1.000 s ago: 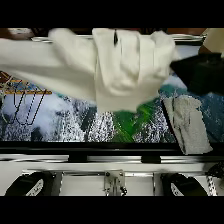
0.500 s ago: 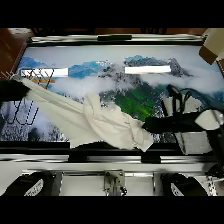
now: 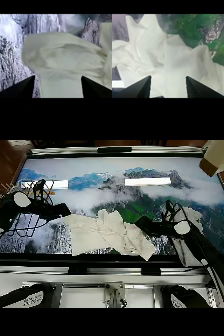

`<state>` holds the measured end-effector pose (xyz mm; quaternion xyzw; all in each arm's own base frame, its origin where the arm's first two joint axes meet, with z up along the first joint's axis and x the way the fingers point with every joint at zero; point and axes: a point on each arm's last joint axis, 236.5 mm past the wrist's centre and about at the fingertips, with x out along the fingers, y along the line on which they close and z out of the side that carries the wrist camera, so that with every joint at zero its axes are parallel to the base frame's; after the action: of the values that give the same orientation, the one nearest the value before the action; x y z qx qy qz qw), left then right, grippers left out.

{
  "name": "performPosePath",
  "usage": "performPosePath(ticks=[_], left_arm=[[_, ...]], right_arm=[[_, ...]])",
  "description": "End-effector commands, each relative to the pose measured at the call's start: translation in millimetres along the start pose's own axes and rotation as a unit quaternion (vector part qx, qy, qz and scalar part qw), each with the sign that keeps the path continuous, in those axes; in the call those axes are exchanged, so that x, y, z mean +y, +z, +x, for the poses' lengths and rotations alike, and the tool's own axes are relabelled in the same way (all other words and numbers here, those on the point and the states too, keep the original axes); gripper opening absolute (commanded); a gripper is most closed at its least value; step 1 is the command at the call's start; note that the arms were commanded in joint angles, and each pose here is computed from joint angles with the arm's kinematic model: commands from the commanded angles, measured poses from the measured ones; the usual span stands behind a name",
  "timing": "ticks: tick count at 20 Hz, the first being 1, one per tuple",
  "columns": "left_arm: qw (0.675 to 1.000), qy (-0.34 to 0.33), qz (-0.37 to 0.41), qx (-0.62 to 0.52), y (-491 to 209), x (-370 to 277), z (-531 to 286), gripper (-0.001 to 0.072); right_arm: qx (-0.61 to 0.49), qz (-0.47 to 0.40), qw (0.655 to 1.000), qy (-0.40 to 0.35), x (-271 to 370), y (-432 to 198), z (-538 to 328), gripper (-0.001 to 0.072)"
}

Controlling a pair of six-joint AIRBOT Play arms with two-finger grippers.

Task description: Fold the shirts.

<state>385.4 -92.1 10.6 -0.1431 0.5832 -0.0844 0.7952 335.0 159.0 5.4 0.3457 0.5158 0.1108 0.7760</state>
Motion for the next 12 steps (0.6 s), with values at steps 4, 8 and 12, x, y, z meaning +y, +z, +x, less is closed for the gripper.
performPosePath(ticks=[4,8,12], left_arm=[[0.982,0.033,-0.019,0.187,-101.3,61.2,1.0,0.0654],[0.972,-0.063,-0.058,0.218,-160.4,25.1,47.1,0.0654],[0.975,-0.079,-0.074,0.196,-177.9,8.7,75.8,0.0653]], right_arm=[[0.097,-0.05,0.967,-0.23,-132.8,-15.6,-99.7,0.0543],[0.152,0.013,0.974,-0.17,-149.4,-54.0,-95.4,0.0543],[0.152,0.024,0.98,-0.126,-138.4,-64.3,-76.6,0.0543]])
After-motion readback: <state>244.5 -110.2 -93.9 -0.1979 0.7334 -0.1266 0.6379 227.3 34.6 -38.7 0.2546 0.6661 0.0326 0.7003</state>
